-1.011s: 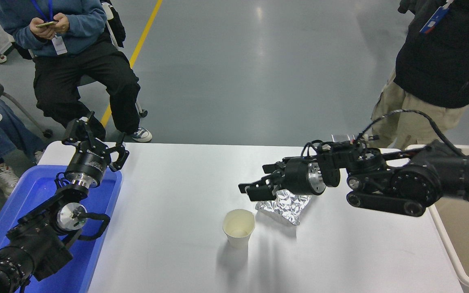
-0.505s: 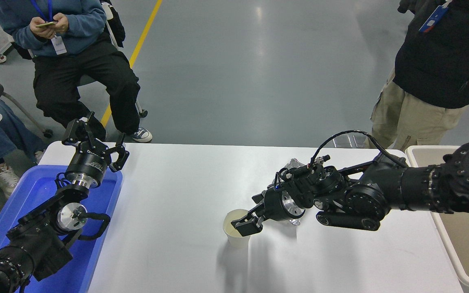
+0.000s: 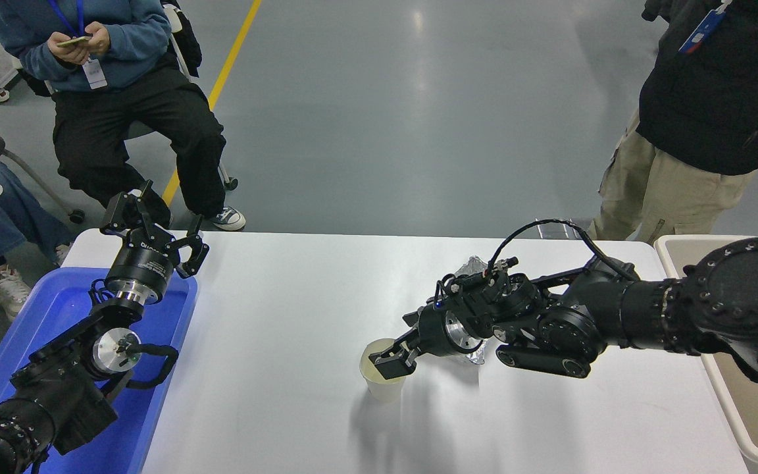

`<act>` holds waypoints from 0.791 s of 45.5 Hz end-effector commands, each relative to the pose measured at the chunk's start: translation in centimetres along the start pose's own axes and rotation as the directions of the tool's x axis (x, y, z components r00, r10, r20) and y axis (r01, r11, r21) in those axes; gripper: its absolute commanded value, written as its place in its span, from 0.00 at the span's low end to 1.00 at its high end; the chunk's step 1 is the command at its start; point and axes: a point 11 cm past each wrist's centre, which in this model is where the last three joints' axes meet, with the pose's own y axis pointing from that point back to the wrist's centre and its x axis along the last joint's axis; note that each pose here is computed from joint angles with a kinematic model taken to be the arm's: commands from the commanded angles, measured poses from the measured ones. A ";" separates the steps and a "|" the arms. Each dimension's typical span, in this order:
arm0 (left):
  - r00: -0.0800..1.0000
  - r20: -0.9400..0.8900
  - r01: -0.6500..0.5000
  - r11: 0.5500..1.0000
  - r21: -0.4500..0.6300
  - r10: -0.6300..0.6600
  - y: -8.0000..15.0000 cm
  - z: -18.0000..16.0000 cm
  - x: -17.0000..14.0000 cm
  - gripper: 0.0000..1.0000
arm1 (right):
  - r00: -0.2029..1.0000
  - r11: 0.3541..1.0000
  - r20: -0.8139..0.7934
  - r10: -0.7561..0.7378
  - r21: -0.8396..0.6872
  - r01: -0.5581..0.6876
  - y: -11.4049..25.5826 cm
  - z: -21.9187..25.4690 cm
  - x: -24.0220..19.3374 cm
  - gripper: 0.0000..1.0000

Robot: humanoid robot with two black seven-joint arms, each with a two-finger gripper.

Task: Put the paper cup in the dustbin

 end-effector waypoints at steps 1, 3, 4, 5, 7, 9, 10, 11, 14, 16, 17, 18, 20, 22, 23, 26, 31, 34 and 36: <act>1.000 0.000 0.001 1.000 -0.001 -0.001 0.0 0.0 0.0 1.00 | 1.000 1.000 -0.007 0.004 -0.004 -0.004 0.0 0.2 0.2 0.83; 1.000 0.000 0.001 1.000 -0.001 -0.001 0.0 0.0 0.0 1.00 | 1.000 1.000 -0.006 0.001 -0.002 -0.001 0.0 0.2 0.2 0.79; 1.000 0.000 -0.001 1.000 -0.001 0.001 0.0 0.0 0.0 1.00 | 1.000 1.000 -0.005 -0.001 -0.001 0.001 0.0 0.2 0.1 0.76; 1.000 0.000 -0.001 1.000 0.000 0.001 0.0 0.0 0.0 1.00 | 1.000 1.000 -0.004 -0.004 -0.001 0.004 -0.1 0.2 -0.1 0.72; 1.000 0.000 0.001 1.000 0.000 -0.001 0.0 0.0 0.0 1.00 | 1.000 1.000 0.000 -0.011 -0.001 0.011 -0.1 0.2 -0.2 0.62; 1.000 0.000 0.001 1.000 -0.001 -0.001 0.0 0.0 0.0 1.00 | 1.000 1.000 0.001 -0.015 -0.001 0.015 -0.1 0.2 -0.2 0.53; 1.000 0.000 0.001 1.000 0.000 -0.001 0.0 0.0 0.0 1.00 | 1.000 1.000 0.001 -0.015 -0.001 0.015 -0.1 0.2 -0.2 0.50; 1.000 0.000 -0.001 1.000 -0.001 0.001 0.0 0.0 0.0 1.00 | 1.000 1.000 0.001 -0.015 -0.002 0.015 -0.1 0.2 -0.2 0.49; 1.000 0.000 0.001 1.000 -0.001 -0.001 0.0 0.0 0.0 1.00 | 1.000 1.000 0.000 -0.014 -0.003 0.014 0.0 0.2 -0.1 0.42; 1.000 0.000 -0.001 1.000 -0.001 0.001 0.0 0.0 0.0 1.00 | 1.000 1.000 0.000 -0.015 -0.001 0.015 -0.1 0.2 -0.2 0.39; 1.000 0.000 0.001 1.000 -0.001 -0.001 0.0 0.0 0.0 1.00 | 1.000 1.000 0.000 -0.014 -0.003 0.014 0.0 0.2 -0.1 0.37; 1.000 0.000 0.001 1.000 0.000 -0.001 0.0 0.0 0.0 1.00 | 1.000 1.000 -0.001 -0.014 -0.002 0.014 0.0 0.2 -0.1 0.36; 1.000 0.000 -0.001 1.000 0.000 0.001 0.0 0.0 0.0 1.00 | 1.000 1.000 -0.001 -0.014 -0.002 0.014 0.0 0.2 -0.1 0.34; 1.000 0.000 -0.001 1.000 0.000 0.001 0.0 0.0 0.0 1.00 | 1.000 1.000 0.001 -0.015 -0.002 0.015 0.0 0.2 -0.1 0.35; 1.000 0.000 0.001 1.000 -0.001 -0.001 0.0 0.0 0.0 1.00 | 1.000 1.000 0.000 -0.013 -0.002 0.013 0.0 0.2 -0.1 0.35; 1.000 0.000 0.001 1.000 0.000 -0.001 0.0 0.0 0.0 1.00 | 1.000 1.000 0.001 -0.016 0.001 0.016 0.0 0.1 -0.1 0.34; 1.000 0.000 0.001 1.000 0.000 -0.001 0.0 0.0 0.0 1.00 | 1.000 1.000 -0.002 -0.030 0.002 0.030 0.0 0.1 -0.4 0.25; 1.000 0.000 0.001 1.000 -0.001 -0.001 0.0 0.0 0.0 1.00 | 0.999 0.999 -0.010 -0.045 0.002 0.045 0.1 0.2 -0.7 0.17; 1.000 0.000 -0.001 1.000 -0.001 0.001 0.0 0.0 0.0 1.00 | 0.999 0.999 -0.011 -0.051 0.016 0.051 0.1 0.0 -0.7 0.06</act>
